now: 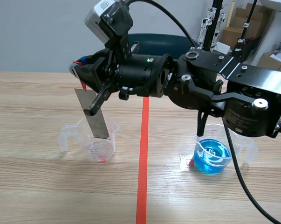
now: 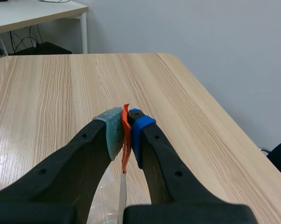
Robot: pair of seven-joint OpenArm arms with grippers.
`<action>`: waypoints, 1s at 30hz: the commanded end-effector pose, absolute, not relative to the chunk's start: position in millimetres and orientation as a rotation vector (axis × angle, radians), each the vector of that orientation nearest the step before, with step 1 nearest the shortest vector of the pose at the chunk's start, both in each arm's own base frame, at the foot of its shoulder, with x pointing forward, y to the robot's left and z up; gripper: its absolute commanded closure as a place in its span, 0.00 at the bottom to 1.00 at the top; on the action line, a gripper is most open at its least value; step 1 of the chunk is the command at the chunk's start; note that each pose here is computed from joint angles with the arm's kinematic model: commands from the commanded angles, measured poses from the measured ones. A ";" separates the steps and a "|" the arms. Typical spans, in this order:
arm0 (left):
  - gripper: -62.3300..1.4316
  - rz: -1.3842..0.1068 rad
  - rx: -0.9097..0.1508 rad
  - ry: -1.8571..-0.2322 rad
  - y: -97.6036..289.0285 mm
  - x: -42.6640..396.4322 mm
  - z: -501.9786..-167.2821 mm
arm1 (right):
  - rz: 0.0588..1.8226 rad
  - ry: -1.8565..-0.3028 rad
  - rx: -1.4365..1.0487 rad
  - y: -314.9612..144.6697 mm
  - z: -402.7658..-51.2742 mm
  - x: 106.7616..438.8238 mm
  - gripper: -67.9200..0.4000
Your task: Do the redox reaction experiment. put the plate into the left beaker
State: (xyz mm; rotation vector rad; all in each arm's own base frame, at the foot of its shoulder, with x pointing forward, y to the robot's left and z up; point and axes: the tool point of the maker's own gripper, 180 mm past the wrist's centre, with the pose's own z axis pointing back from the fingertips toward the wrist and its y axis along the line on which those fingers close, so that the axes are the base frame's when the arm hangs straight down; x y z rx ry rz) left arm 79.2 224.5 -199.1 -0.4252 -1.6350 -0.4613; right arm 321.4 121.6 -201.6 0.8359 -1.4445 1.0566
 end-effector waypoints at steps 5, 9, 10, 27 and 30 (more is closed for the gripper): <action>0.00 -0.451 -0.426 -1.671 224.6 80.2 -191.8 | 1.064 -1.500 0.851 127.3 -197.8 319.3 0.99; 0.00 -0.451 -0.426 -1.671 224.6 80.2 -191.8 | 1.085 -1.510 0.855 129.0 -204.8 315.3 0.99; 0.00 -0.451 -0.426 -1.671 224.6 80.2 -191.8 | 1.093 -1.517 0.856 129.6 -206.2 314.0 0.99; 0.00 -0.451 -0.426 -1.671 224.6 80.2 -191.8 | 1.091 -1.514 0.839 128.2 -227.8 311.3 0.96; 0.00 -0.451 -0.426 -1.671 224.6 80.2 -191.8 | 1.074 -1.537 0.811 126.3 -225.9 316.2 0.89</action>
